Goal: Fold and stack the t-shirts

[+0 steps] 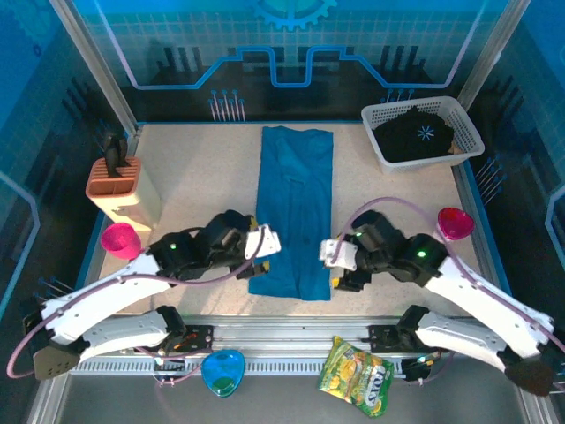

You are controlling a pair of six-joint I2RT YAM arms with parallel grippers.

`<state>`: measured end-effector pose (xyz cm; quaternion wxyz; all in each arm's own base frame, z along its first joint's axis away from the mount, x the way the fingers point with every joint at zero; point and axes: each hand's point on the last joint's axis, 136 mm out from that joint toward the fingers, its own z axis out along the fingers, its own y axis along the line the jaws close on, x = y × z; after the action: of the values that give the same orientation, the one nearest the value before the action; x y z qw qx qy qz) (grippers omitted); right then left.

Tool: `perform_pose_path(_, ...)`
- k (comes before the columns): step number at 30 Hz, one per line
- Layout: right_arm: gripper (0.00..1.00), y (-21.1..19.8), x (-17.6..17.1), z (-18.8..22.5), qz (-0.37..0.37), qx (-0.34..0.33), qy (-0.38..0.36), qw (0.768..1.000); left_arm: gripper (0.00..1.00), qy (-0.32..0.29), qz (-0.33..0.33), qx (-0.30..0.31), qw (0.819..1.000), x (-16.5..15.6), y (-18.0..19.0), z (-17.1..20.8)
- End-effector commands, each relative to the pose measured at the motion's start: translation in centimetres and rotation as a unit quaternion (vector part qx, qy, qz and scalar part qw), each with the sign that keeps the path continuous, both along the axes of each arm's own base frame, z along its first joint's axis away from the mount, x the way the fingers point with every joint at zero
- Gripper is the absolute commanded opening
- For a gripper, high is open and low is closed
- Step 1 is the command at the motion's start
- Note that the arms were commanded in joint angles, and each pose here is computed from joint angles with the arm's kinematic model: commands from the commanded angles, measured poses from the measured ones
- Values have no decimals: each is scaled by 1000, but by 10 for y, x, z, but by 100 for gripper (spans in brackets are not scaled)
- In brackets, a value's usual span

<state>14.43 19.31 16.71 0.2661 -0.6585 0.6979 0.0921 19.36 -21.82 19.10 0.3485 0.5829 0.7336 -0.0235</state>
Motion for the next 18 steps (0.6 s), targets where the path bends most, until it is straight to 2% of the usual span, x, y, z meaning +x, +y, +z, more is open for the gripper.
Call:
perform_pose_path(1,80,-20,-23,-46,49,-120,32,991,86,90,-72,118,986,-39,22,-55)
perform_pose_path(6,79,0,-40,-78,93,-143,70,983,86,105,-120,175,972,-56,27,-97)
perform_pose_path(13,73,27,-40,-106,85,-118,93,985,83,114,-120,195,967,-56,17,-125)
perform_pose_path(16,70,32,-40,-116,78,-118,104,984,78,129,-133,203,962,-62,12,-138)
perform_pose_path(18,68,32,-41,-121,74,-124,110,983,69,139,-138,206,959,-64,10,-147)
